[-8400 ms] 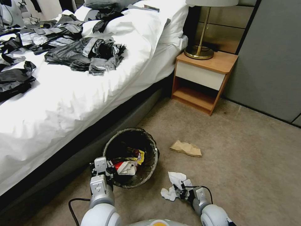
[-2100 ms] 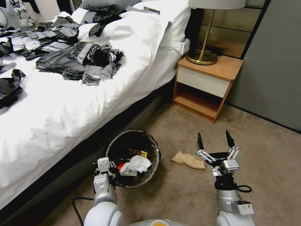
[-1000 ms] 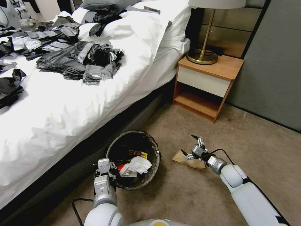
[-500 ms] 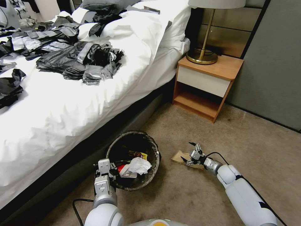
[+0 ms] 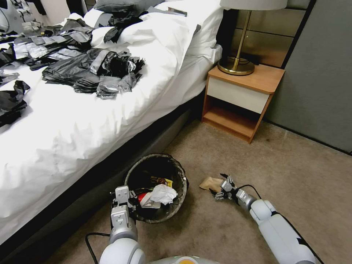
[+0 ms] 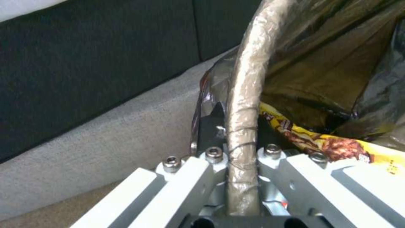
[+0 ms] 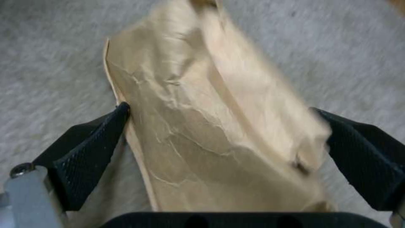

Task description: Pick up the trash bin, then pick up the garbage from the floor and place it into the trash bin.

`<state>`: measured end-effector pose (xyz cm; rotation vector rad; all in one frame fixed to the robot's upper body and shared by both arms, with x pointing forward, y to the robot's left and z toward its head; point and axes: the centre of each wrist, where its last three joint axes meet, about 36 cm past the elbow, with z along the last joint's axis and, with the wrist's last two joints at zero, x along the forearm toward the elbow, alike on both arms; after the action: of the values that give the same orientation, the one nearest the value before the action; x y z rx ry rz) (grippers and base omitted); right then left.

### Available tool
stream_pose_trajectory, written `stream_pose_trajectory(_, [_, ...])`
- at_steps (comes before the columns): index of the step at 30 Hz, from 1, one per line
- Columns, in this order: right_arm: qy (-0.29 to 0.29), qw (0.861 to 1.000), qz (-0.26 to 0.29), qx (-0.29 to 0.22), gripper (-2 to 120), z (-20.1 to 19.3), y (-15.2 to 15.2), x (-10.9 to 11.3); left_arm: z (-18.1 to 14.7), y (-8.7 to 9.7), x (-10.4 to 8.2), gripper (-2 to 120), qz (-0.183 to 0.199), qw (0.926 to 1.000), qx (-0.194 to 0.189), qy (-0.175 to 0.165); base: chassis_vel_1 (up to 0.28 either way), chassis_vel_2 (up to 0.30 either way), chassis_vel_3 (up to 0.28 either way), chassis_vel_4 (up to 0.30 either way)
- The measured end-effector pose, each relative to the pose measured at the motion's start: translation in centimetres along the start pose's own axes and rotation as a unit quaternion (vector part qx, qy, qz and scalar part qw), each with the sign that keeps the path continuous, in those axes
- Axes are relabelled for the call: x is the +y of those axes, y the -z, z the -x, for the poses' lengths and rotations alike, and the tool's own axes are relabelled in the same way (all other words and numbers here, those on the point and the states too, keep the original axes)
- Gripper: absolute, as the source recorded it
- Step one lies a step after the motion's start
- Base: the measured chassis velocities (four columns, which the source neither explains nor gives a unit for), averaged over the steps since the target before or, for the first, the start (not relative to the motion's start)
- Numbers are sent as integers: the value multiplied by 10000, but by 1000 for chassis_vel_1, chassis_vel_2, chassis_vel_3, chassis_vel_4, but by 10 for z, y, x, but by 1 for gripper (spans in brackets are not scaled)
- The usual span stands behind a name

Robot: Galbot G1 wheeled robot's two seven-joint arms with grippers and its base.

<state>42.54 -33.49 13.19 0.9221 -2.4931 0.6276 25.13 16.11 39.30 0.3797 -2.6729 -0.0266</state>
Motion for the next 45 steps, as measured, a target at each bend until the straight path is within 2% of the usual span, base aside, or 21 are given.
stream_pose_trajectory(3, [2, 9997, 227, 41, 87, -1, -8, 10, -1, 0, -1, 0, -10, 10000, 6, -8, 0, 0, 0, 0])
stream_pose_trajectory(4, [2, 9997, 227, 41, 87, -1, -8, 10, -1, 0, -1, 0, -10, 10000, 6, -8, 0, 0, 0, 0])
stream_pose_trajectory(7, [14, 9994, 335, 72, 74, -2, -15, 16, -1, 0, -1, 0, -11, 10000, 7, -12, 0, 0, 0, 0])
stream_pose_trajectory(8, [14, 9994, 335, 72, 74, -2, -15, 16, -1, 0, -1, 0, -11, 10000, 7, -12, 0, 0, 0, 0])
stream_pose_trajectory(11, [10, 9992, 386, 85, 63, -2, -18, 17, -2, 1, 0, 0, -7, 10000, 1, -9, 0, 0, 0, 0])
stream_pose_trajectory(13, [8, 9992, 398, 86, 59, -3, -19, 18, -2, 1, 0, 0, -7, 10000, -2, -6, 0, 0, 0, 0])
stream_pose_trajectory(15, [2, 9991, 414, 85, 46, -3, -19, 18, -3, 1, 1, 0, -6, 10000, -5, 3, 0, 0, 0, 0])
stream_pose_trajectory(16, [2, 9991, 414, 85, 46, -3, -19, 18, -3, 1, 1, 0, -6, 10000, -5, 3, 0, 0, 0, 0])
stream_pose_trajectory(18, [-27, 9991, 421, 52, 34, -4, -18, 16, -3, 1, 0, 0, -9, 10000, -5, 0, 0, 0, 0, 0])
stream_pose_trajectory(20, [-40, 9991, 424, 37, 31, -5, -18, 16, -3, 1, 0, 0, -10, 10000, -7, -2, 0, 0, 0, 0])
stream_pose_trajectory(22, [-117, 9990, 421, -31, 19, -5, -14, 15, -4, 2, 0, 0, -18, 10000, -22, -8, 0, 0, 0, 0])
stream_pose_trajectory(24, [-141, 9990, 429, -52, 18, -5, -13, 15, -4, 2, 0, 0, -18, 10000, -23, -8, 0, 0, 0, 0])
stream_pose_trajectory(27, [-239, 9985, 459, -179, 2, -4, -7, 15, -4, 2, 0, 0, -17, 10000, -32, -7, 0, 0, 0, 0])
stream_pose_trajectory(32, [-325, 9978, 497, -297, 0, -4, -3, 16, -3, 3, 0, 0, -21, 10000, -42, -8, 0, 0, 0, 0])
stream_pose_trajectory(37, [-739, 9918, 694, -780, 0, -2, 12, 18, -2, 3, 0, 0, -25, 10000, -49, -14, 0, 0, 0, 0])
stream_pose_trajectory(40, [-1087, 9811, 842, -1361, 0, -6, 40, 17, -1, 2, 0, 0, -12, 10000, -38, -14, 0, 0, 0, 0])
stream_pose_trajectory(41, [-1087, 9811, 842, -1361, 0, -6, 40, 17, -1, 2, 0, 0, -12, 10000, -38, -14, 0, 0, 0, 0])
stream_pose_trajectory(43, [-1224, 9727, 876, -1767, 0, -10, 63, 16, 0, 1, 0, 0, -5, 10000, -31, -16, 0, 0, 0, 0])
stream_pose_trajectory(44, [-1310, 9614, 916, -2239, 0, -16, 93, 17, 1, 1, -1, 0, 0, 10000, -25, -17, 0, 0, 0, 0])
stream_pose_trajectory(45, [-1310, 9614, 916, -2239, 0, -16, 93, 17, 1, 1, -1, 0, 0, 10000, -25, -17, 0, 0, 0, 0])
